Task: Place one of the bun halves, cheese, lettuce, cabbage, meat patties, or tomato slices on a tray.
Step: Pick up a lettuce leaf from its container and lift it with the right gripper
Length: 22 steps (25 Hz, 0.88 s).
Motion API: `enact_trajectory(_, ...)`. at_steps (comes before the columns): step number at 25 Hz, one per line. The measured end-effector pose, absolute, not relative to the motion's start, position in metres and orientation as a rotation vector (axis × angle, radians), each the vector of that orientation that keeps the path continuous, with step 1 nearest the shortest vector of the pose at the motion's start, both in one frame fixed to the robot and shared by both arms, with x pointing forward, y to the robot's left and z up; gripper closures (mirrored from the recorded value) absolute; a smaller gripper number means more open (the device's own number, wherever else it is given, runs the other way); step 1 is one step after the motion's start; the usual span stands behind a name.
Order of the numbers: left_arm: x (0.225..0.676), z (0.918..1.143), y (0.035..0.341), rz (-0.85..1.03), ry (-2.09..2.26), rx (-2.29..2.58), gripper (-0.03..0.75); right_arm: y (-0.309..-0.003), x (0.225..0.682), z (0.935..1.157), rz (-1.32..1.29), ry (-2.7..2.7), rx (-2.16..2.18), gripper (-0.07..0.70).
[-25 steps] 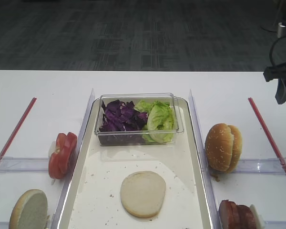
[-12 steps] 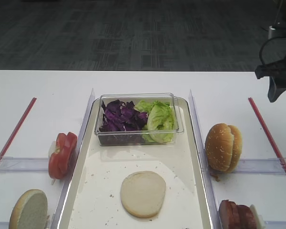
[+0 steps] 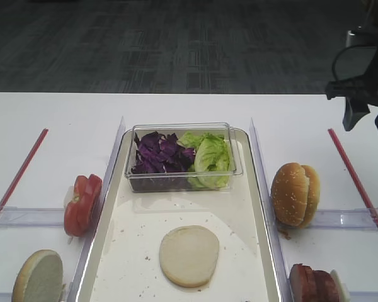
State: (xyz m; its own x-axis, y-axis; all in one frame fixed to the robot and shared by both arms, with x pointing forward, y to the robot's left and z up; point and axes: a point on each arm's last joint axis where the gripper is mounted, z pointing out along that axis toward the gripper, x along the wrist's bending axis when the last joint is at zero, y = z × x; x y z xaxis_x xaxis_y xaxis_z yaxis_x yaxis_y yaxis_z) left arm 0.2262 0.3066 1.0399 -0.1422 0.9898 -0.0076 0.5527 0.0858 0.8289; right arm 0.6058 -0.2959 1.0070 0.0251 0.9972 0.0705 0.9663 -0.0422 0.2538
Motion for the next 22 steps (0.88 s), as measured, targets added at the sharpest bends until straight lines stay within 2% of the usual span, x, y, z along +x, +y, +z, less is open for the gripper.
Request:
enact_trajectory(10, 0.226, 1.040, 0.307, 0.931, 1.766, 1.524, 0.413, -0.249, 0.610, 1.002, 0.360, 2.106, 2.144, 0.206)
enact_trajectory(22, 0.226, 1.040, 0.307, 0.931, 1.766, 1.524, 0.413, -0.171, 0.618, 1.004, 0.436, 2.175, 2.112, 0.206)
